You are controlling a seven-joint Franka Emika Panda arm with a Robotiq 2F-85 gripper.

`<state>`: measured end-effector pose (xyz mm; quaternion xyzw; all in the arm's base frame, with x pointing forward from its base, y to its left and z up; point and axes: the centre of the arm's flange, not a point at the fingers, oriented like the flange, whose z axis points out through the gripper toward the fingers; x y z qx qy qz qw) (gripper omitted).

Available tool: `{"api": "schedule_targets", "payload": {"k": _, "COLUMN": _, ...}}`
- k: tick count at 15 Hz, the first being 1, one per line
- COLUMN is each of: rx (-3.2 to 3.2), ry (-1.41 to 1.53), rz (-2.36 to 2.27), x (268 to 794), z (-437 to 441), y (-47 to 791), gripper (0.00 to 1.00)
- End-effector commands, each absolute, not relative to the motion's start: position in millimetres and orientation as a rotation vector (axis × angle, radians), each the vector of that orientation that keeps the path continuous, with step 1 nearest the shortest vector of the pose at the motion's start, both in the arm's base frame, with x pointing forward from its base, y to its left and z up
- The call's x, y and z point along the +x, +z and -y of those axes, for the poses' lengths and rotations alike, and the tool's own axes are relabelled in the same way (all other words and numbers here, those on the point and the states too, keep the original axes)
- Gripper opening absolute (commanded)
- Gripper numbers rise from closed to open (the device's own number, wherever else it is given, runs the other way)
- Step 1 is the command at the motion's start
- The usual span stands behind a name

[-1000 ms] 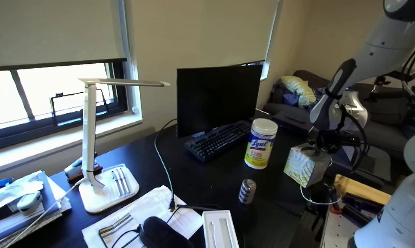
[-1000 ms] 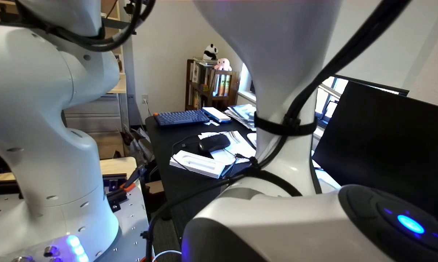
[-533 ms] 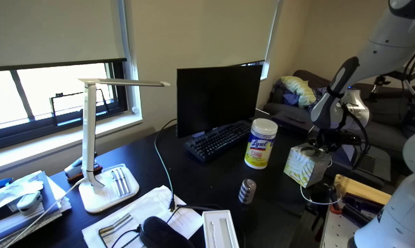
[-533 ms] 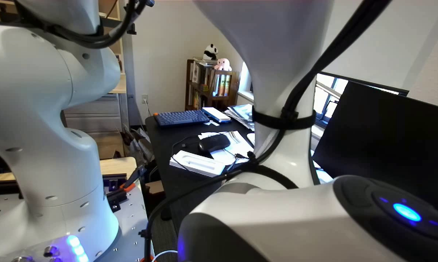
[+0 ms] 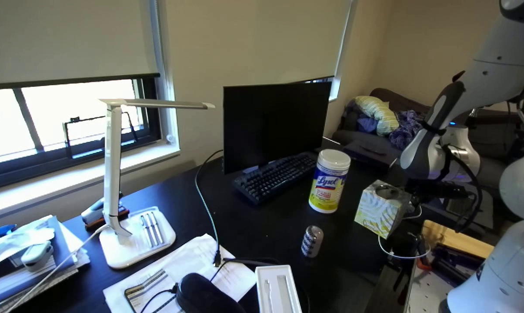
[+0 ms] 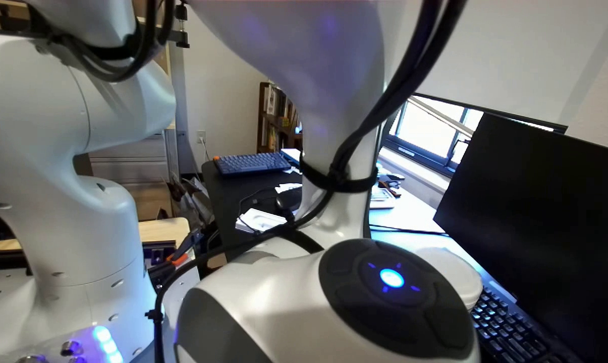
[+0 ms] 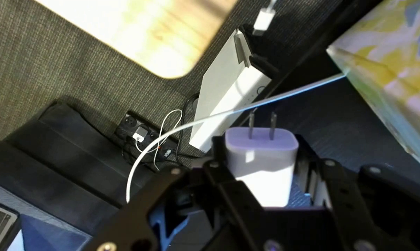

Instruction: Move the white charger head to the left

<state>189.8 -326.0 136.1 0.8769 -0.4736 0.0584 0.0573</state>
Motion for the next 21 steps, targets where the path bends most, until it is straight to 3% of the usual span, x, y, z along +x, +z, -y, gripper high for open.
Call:
{"api": "schedule_targets", "payload": {"k": 1, "rx": 2.727, "ry": 0.233, "rz": 1.347, "x": 165.9, "z": 311.5, "y": 135.6, "gripper": 0.23}}
{"api": "schedule_targets", "payload": {"k": 8, "rx": 2.926, "ry": 0.315, "rz": 1.160, "x": 139.2, "z": 300.7, "y": 147.6, "gripper": 0.23}}
{"api": "schedule_targets", "payload": {"k": 14, "rx": 3.014, "ry": 0.573, "rz": 1.091, "x": 184.8, "z": 260.5, "y": 178.5, "gripper": 0.23}}
{"api": "schedule_targets", "payload": {"k": 21, "rx": 2.973, "ry": 0.488, "rz": 0.880, "x": 204.0, "z": 245.6, "y": 209.8, "gripper": 0.23}}
